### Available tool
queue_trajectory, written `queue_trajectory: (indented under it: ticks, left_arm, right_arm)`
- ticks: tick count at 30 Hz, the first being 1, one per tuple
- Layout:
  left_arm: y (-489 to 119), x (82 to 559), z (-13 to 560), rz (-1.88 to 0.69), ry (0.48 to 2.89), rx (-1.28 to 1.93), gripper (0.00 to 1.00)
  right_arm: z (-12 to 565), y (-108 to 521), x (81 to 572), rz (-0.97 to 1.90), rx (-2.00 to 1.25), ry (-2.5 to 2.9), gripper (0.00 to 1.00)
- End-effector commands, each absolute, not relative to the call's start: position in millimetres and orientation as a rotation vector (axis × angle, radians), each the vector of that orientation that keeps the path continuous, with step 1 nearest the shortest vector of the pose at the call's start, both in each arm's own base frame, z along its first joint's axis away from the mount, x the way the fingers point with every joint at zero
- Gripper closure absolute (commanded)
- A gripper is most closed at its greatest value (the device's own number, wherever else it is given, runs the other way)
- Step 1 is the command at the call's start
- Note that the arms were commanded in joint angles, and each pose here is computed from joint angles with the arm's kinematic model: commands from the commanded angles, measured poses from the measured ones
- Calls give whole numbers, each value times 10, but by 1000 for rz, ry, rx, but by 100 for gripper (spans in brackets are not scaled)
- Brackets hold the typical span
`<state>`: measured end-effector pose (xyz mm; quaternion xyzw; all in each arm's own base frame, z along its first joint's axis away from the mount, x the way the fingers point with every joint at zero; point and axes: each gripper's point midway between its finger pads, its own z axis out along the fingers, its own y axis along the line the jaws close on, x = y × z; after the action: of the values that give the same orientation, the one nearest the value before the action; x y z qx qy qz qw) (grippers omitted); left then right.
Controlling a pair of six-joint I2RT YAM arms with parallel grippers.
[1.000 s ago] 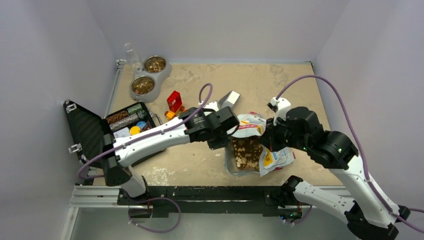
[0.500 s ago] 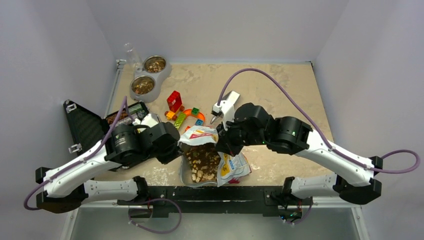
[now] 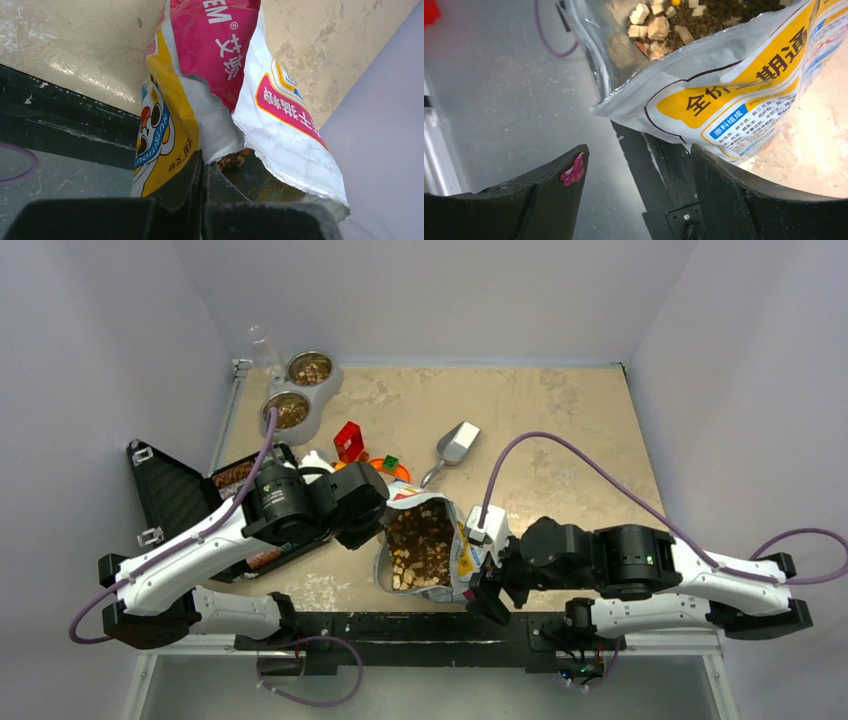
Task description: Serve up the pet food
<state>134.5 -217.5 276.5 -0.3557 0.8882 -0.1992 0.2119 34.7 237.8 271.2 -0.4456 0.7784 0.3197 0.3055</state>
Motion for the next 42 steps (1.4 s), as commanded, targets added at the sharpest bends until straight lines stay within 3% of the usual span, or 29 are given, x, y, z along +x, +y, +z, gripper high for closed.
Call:
queue_trajectory:
  ticks: [1,11,17,18,21,24,27,33,36,42]
  left_arm:
    - [-2279,1456,3162,-772,2340,-1150,100]
    - [-2207,1419,3205,-771,2306,-1331,100]
    - [-2102,1372,3195,-757,2282,-1437,100]
    - [-2073,1356,3179,-746,2282,-1451,100]
    - [-1977,1313,3146,-741,2279,-1468,99]
    - [-1957,1263,3097,-780,2284,-1497,56]
    - [-2048,1192,3057,-853,2319,-1538,32]
    - [-2249,1206,3149,-1018,2294,-1632,24]
    - [-2336,1301,3270,-1117,2231,-1646,5]
    - [-2490,1272,3105,-1077,2268,-1768,8]
  right_arm:
    - [2575,2430,500,655,-1106,2075,22]
    - [2592,2692,677,330,-950,2075,37]
    - [2710,2317,922,149,-766,2065,98]
    - [2702,2274,919,161,-769,2065,100]
    - [2689,2258,788,333,-921,2011,100]
    - [2688,2254,627,523,-1007,1960,100]
    - [2730,2166,594,575,-1007,1955,100]
    - [2769,2196,595,560,-1043,1935,100]
    - [2760,2252,558,585,-1058,1931,100]
    - [2798,2273,537,610,-1066,1919,100]
